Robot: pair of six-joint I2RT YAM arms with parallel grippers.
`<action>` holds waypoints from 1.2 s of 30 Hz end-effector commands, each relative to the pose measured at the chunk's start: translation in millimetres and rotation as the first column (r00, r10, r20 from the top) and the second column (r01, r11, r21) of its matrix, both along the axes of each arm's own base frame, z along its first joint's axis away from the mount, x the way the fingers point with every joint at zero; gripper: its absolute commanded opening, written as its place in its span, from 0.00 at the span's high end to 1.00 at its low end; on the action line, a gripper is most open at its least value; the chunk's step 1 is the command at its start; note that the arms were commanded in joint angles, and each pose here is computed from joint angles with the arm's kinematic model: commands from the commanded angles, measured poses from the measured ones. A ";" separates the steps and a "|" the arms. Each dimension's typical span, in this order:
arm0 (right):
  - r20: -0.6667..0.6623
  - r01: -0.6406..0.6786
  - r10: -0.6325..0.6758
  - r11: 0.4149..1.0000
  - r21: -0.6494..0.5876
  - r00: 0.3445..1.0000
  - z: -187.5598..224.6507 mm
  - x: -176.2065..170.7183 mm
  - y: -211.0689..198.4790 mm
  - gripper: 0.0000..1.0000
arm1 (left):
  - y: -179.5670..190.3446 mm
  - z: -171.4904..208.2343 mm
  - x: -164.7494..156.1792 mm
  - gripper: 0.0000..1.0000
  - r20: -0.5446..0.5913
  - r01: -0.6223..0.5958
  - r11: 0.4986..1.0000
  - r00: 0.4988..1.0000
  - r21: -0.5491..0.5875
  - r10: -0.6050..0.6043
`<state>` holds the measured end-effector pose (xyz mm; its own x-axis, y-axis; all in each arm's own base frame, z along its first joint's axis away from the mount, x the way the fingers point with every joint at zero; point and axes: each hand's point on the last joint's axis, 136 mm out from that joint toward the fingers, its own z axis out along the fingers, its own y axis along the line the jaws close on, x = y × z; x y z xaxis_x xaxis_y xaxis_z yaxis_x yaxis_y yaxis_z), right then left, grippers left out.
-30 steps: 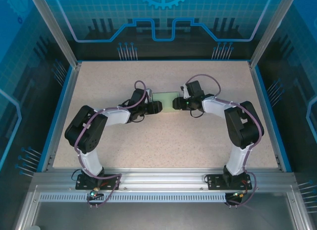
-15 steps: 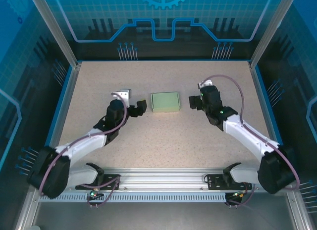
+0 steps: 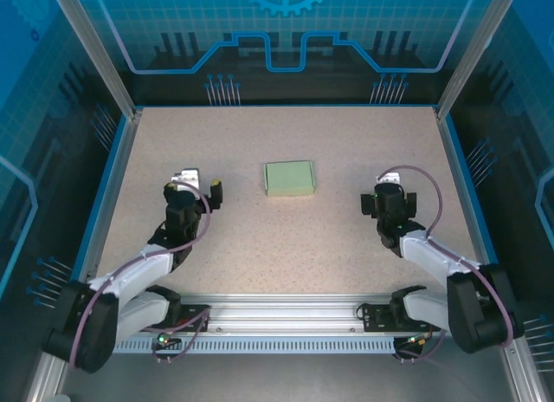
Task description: Fold the paper box
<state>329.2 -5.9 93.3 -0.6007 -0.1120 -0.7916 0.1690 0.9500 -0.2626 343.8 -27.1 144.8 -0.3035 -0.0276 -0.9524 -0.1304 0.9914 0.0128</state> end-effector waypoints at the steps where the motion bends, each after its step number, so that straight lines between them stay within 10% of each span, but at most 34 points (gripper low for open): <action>1: 0.112 -0.061 0.060 0.998 0.010 0.992 18.7 24.5 8.6 0.00 | 5.6 -17.7 9.8 0.01 -0.003 0.004 1.000 1.000 0.015 -0.004; 12: 0.162 -0.163 0.160 0.987 0.007 0.974 21.6 60.3 20.3 0.00 | -8.1 -26.1 38.4 0.01 0.060 0.115 0.985 0.991 0.127 -0.123; 36: 0.236 -0.315 0.274 0.936 0.156 0.932 0.4 67.5 33.0 0.00 | 19.7 -50.3 54.5 0.01 -0.018 0.135 0.986 0.990 -0.101 -0.137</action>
<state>391.1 27.2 85.3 -0.4152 -0.1173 -0.9021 -0.0920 0.9920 -0.0867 395.2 -6.1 93.2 -0.3327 -0.0574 -0.9413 -0.0061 0.9983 -0.0587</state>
